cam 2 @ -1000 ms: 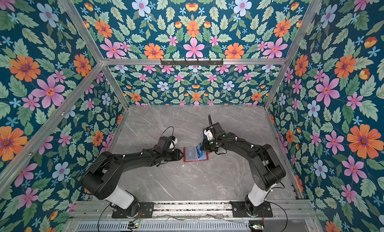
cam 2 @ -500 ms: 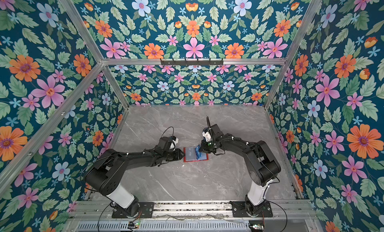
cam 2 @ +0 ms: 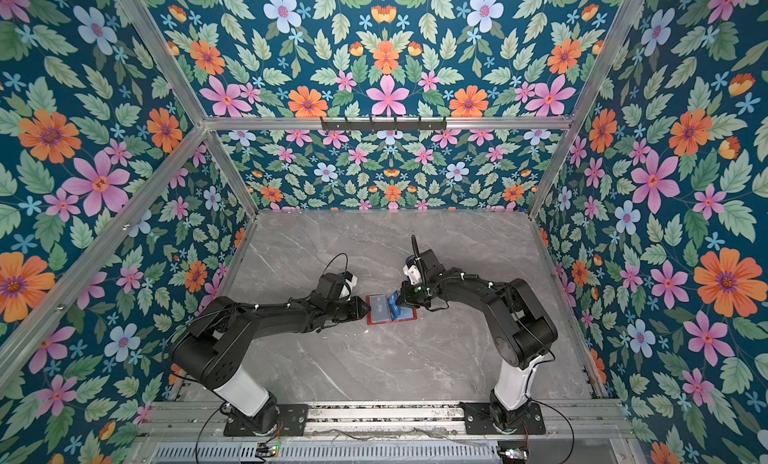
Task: Insert credit cards into a card holder
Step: Insert the credit card into the card slot.
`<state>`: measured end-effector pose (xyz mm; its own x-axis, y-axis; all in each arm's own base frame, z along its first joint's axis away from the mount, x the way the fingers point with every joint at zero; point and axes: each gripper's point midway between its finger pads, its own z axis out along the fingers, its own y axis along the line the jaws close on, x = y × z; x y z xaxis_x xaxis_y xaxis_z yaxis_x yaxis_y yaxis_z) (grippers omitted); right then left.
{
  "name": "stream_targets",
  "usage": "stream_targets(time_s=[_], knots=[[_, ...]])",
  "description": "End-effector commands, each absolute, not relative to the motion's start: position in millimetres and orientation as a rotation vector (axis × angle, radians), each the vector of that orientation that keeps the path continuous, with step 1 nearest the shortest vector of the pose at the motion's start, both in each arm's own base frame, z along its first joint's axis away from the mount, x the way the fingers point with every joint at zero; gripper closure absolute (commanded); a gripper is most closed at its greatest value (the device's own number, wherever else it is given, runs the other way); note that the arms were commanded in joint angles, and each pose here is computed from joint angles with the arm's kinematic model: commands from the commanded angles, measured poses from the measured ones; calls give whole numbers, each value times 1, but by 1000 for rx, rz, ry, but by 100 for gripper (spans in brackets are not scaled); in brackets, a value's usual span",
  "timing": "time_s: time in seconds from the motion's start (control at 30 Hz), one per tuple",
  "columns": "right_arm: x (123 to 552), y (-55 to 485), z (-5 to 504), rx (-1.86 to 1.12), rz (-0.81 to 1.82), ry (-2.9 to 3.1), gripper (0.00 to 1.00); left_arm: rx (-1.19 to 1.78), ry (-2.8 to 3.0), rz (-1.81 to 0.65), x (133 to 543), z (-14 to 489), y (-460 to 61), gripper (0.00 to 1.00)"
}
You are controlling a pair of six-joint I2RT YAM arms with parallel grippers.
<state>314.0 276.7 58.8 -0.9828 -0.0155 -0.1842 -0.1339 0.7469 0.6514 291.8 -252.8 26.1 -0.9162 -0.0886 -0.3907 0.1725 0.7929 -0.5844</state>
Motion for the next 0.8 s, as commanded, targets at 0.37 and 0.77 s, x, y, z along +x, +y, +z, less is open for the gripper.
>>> stream_targets(time_s=[0.37, 0.77], knots=[[313, 280, 54, -137, 1072, 2780, 100, 59, 2637, -846, 288, 11, -248, 82], [318, 280, 46, -99, 1061, 2771, 100, 56, 2656, -831, 288, 6, -247, 84]])
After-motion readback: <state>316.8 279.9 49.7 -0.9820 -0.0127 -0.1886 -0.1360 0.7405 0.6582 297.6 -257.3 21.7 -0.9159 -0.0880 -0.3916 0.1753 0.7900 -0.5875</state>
